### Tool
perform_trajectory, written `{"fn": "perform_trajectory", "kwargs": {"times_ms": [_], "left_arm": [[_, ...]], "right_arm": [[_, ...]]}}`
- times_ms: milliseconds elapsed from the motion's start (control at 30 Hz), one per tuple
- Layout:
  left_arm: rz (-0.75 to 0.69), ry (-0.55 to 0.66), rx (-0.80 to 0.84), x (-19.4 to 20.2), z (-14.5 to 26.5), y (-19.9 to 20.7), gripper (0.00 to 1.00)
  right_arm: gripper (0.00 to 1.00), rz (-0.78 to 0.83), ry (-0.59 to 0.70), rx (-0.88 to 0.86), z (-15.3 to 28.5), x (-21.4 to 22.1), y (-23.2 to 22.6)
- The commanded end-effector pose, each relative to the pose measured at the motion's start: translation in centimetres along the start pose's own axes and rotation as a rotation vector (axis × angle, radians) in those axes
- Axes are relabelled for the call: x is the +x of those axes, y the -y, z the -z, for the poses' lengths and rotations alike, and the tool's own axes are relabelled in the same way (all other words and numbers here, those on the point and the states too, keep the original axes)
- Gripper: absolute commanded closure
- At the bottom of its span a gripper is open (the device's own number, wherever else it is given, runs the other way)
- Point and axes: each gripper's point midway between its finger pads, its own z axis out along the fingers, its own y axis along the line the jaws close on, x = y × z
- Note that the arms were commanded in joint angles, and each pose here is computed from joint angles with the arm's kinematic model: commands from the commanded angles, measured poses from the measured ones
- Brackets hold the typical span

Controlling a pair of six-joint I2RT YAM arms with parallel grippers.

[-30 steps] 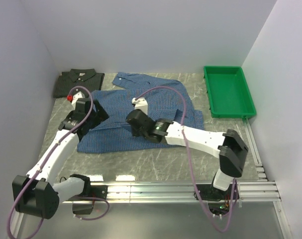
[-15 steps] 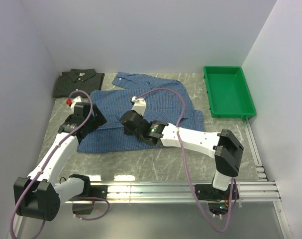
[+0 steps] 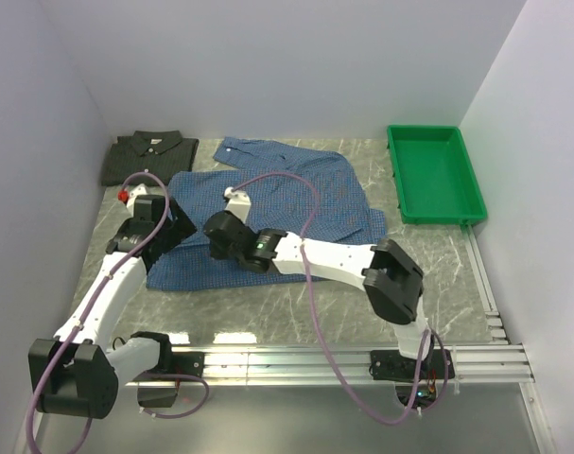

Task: Fold and stack the long sleeve shirts
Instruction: Fold the shirt

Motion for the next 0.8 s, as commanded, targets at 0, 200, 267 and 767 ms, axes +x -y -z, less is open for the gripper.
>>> {"fn": "perform_trajectory", "kwargs": {"times_ms": [0,200,267,767], "left_arm": [[0.02,0.02,0.041,-0.8,0.2,0.6,0.01],[0.031,0.042,0.037,-1.2,0.4,0.4,0.01],[0.031,0.041,0.038,-1.0,0.4,0.3,0.01],[0.103,-0.153,0.108,3.2,-0.8,1.8,0.09]], "right_arm": [[0.99,-0.031,-0.007,-0.088,-0.1,0.1,-3.6],[0.98,-0.015,-0.027,-0.128,-1.9,1.5,-4.7],[0.87,0.008,-0.039,-0.134,-2.0,1.7,-4.8],[0.4,0.139,0.031,0.015,4.9,-6.0,9.0]]}}
